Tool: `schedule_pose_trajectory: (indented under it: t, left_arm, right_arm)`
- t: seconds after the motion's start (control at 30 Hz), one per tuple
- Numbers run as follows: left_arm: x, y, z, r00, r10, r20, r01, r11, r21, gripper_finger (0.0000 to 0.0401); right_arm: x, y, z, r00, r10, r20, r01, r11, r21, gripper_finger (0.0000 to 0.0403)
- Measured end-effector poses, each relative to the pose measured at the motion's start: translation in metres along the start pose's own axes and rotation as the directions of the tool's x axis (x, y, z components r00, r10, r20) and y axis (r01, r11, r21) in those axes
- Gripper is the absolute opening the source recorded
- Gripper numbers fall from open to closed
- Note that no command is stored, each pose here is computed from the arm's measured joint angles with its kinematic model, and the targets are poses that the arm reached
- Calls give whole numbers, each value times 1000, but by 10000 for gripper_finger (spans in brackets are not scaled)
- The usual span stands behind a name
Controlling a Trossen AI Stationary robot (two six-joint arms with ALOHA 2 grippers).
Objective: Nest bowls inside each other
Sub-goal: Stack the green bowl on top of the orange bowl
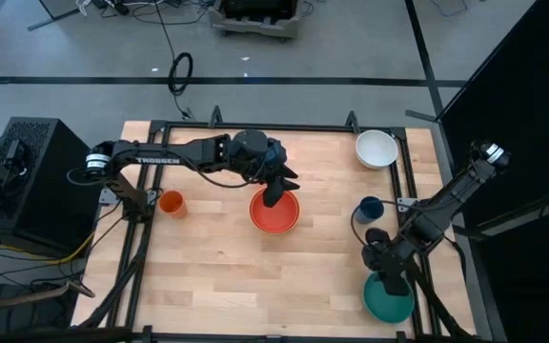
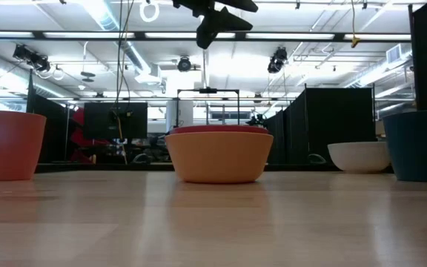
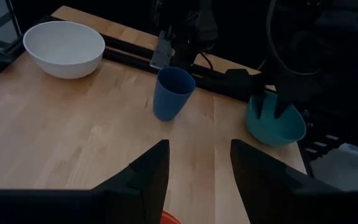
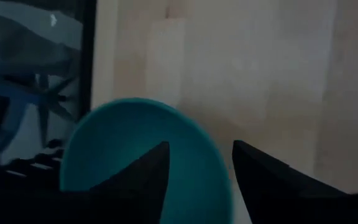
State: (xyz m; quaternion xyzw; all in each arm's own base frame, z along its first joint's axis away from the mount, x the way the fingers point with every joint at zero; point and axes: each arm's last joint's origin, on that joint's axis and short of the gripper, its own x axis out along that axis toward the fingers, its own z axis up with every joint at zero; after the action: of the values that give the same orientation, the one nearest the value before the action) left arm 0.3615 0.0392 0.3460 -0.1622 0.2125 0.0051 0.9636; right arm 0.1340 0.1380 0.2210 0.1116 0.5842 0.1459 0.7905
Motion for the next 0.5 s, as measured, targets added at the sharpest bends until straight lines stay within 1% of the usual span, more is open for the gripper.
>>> schedule_pose_trajectory:
  t: [0.1,0.3,0.5]
  left_arm:
    - [0,0,0,1000,0,-1,0,1000,-1,158]
    - [0,0,0,1000,1,-3,-1,1000,-2,158]
    - [0,0,0,1000,1,-3,-1,1000,-2,158]
  right_arm:
    - [1,-4,1,1000,-21,-11,21,1000,-20,158]
    - [14,-8,-4,996,-45,-77,43,999,-32,150]
    - [24,-10,-6,991,-74,-109,69,997,-42,141]
